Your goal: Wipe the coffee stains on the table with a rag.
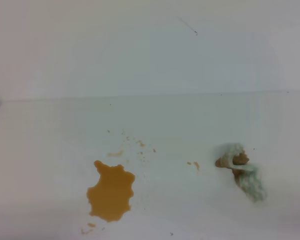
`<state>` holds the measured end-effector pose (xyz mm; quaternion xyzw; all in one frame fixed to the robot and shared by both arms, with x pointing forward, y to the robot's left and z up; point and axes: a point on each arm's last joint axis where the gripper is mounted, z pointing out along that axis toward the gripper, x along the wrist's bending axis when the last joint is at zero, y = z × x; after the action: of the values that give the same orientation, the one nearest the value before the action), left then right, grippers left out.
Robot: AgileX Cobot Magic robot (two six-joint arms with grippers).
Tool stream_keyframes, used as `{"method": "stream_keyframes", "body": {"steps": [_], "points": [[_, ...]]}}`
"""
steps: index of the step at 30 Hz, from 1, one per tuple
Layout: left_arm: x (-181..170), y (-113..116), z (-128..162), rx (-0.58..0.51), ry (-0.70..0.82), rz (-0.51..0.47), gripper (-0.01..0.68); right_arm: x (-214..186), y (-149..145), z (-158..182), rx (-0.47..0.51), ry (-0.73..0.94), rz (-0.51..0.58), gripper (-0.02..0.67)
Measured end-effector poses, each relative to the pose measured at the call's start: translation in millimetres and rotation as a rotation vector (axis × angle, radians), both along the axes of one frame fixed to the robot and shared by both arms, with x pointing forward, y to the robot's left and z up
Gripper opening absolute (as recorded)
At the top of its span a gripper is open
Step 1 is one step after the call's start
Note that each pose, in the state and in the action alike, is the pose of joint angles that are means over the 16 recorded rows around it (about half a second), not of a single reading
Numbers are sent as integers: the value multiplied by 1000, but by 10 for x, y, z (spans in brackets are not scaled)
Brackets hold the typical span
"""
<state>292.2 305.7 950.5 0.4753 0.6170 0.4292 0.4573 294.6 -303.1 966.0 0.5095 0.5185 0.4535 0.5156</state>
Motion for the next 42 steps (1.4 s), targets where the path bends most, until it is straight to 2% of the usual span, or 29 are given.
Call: {"method": "stream_keyframes", "body": {"steps": [12,20,25,33,42], "points": [[0,-7,0,0,-1,-13,1,-15,66,234,6,-252,73,-3],[1,-7,6,0,0,-13,0,-66,81,474,63,-359,97,-3],[1,-7,6,0,0,-13,0,-93,73,718,40,-372,86,-3],[1,-7,6,0,0,-13,0,13,31,1124,-40,-266,32,-3],[0,-7,0,0,-1,-13,1,505,-45,1237,4,104,-41,-3]]}}
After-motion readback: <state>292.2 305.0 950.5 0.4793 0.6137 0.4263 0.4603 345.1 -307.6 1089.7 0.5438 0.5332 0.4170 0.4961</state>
